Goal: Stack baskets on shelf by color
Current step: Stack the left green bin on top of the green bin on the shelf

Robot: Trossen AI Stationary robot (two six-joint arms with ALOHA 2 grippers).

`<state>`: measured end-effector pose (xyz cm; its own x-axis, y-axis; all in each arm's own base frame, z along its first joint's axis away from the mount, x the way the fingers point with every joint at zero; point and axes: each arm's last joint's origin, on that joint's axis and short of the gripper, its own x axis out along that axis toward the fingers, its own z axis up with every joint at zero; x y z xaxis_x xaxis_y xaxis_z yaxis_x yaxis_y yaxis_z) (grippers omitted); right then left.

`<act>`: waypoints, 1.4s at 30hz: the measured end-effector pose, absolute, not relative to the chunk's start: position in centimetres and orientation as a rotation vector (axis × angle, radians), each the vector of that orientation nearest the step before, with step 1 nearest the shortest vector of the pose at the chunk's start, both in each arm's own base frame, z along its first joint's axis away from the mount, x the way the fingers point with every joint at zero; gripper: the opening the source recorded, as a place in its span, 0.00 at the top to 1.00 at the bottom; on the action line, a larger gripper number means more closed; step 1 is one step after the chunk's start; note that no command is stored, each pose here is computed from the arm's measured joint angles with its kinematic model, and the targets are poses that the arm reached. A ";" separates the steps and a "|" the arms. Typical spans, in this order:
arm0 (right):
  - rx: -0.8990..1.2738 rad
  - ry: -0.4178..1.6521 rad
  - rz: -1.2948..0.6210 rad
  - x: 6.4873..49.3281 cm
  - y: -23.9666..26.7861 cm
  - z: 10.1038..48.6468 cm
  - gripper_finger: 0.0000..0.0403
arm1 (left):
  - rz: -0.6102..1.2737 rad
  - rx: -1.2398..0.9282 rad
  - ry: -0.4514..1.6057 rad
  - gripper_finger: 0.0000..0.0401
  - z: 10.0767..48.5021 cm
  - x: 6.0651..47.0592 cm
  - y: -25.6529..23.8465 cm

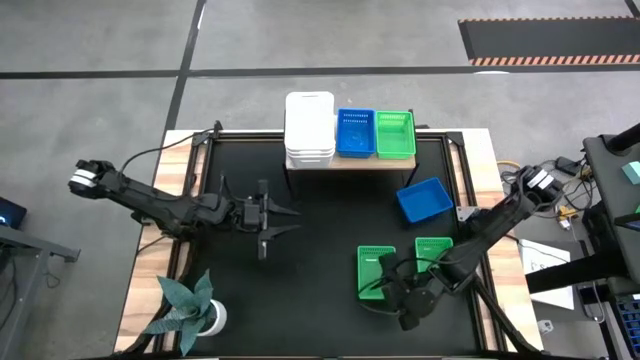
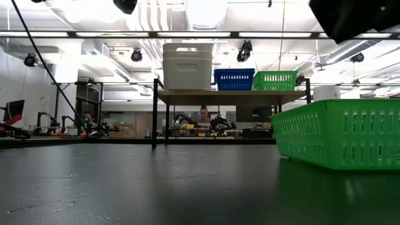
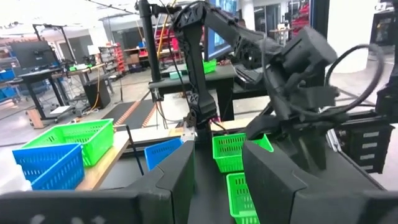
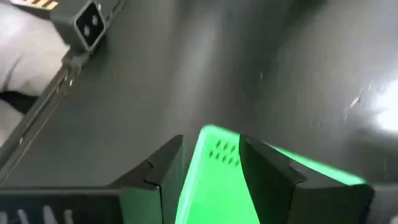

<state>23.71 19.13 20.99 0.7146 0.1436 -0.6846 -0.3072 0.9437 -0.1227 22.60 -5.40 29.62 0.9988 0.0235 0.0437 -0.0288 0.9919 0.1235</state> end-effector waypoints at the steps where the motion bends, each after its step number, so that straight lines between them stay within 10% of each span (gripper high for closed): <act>1: -0.237 0.740 0.248 24.1 19.3 21.2 0.64 | 0.026 0.125 -0.040 0.70 29.5 22.7 -5.4; 42: -0.136 1.164 0.126 27.8 20.2 18.8 0.67 | 0.031 0.174 -0.075 0.70 30.0 22.8 -5.5</act>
